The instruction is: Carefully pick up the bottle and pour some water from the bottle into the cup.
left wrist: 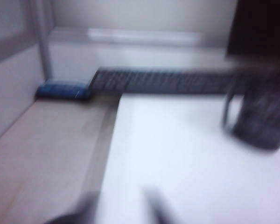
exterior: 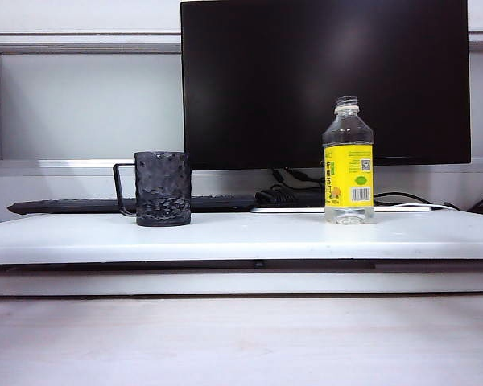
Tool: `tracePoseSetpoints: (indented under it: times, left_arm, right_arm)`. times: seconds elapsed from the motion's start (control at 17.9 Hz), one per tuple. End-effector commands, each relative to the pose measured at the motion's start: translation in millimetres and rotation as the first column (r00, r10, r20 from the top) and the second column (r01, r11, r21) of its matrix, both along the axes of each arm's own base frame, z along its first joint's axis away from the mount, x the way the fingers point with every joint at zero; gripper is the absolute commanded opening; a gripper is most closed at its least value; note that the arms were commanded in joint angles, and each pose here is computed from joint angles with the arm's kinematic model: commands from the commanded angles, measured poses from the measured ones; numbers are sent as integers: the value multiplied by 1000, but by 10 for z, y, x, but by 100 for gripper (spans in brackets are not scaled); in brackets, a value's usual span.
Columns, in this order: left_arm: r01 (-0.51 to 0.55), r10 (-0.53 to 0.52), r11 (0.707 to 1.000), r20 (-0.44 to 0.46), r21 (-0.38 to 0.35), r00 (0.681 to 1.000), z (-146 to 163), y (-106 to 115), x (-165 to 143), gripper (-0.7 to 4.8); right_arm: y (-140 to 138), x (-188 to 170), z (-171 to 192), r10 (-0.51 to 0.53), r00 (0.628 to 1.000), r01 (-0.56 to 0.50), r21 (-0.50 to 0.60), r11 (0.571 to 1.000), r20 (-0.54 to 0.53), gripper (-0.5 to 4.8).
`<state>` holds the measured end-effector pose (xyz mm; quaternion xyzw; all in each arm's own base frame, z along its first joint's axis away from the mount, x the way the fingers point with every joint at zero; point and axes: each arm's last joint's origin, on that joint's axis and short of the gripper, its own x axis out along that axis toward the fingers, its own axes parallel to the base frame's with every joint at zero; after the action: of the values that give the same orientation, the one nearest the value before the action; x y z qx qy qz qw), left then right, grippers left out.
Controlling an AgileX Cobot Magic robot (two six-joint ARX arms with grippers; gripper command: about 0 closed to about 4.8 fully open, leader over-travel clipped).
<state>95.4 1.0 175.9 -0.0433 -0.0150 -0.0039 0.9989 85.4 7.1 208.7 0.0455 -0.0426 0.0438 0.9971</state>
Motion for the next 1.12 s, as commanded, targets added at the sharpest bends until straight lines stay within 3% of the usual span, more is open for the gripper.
tracePoseSetpoints:
  times: [0.06, 0.17, 0.28, 0.34, 0.39, 0.56, 0.73, 0.78, 0.84, 1.01, 1.12]
  left_arm:
    - [68, -52, 993, 158, -94, 986, 372, -16, -90, 310]
    - [172, -153, 984, 252, -52, 956, 683, -47, -211, 311]
    - [168, -159, 986, 327, 1, 931, 967, -51, -338, 311]
    - [163, -159, 986, 357, 18, 921, 1126, -52, -389, 315]
    - [173, -167, 985, 362, 17, 917, 1301, -54, -389, 379]
    - [349, -346, 936, 265, 35, 900, 1667, -101, -121, 382]
    - [407, -403, 913, 164, 5, 901, 1777, -114, 116, 439]
    - [414, -410, 910, 124, -13, 904, 1771, -115, 202, 477]
    - [458, -455, 888, 78, -27, 887, 1733, -126, 304, 479]
    - [504, -515, 856, -95, -118, 852, 1496, -200, 682, 479]
    - [529, -544, 839, -182, -126, 819, 1344, -298, 880, 479]
  right_arm:
    - [-27, -210, 531, -40, 980, 48, -38, 998, 193, 311]
    - [-41, -383, 870, -45, 954, 72, -80, 994, 296, 311]
    - [-43, -452, 1151, -39, 938, 82, -111, 990, 345, 311]
    - [-40, -422, 1330, -39, 931, 88, -119, 989, 363, 336]
    - [-20, -311, 1548, 0, 935, 52, -137, 989, 355, 381]
    - [81, 268, 1851, 176, 961, -130, -216, 968, 213, 380]
    - [188, 587, 1970, 294, 939, -246, -248, 937, 179, 383]
    - [222, 673, 1955, 314, 936, -265, -271, 925, 160, 406]
    - [274, 806, 1890, 335, 935, -291, -288, 912, 116, 469]
    - [381, 1190, 1620, 384, 921, -388, -208, 898, -59, 479]
    - [424, 1351, 1493, 390, 912, -407, -165, 899, -124, 479]
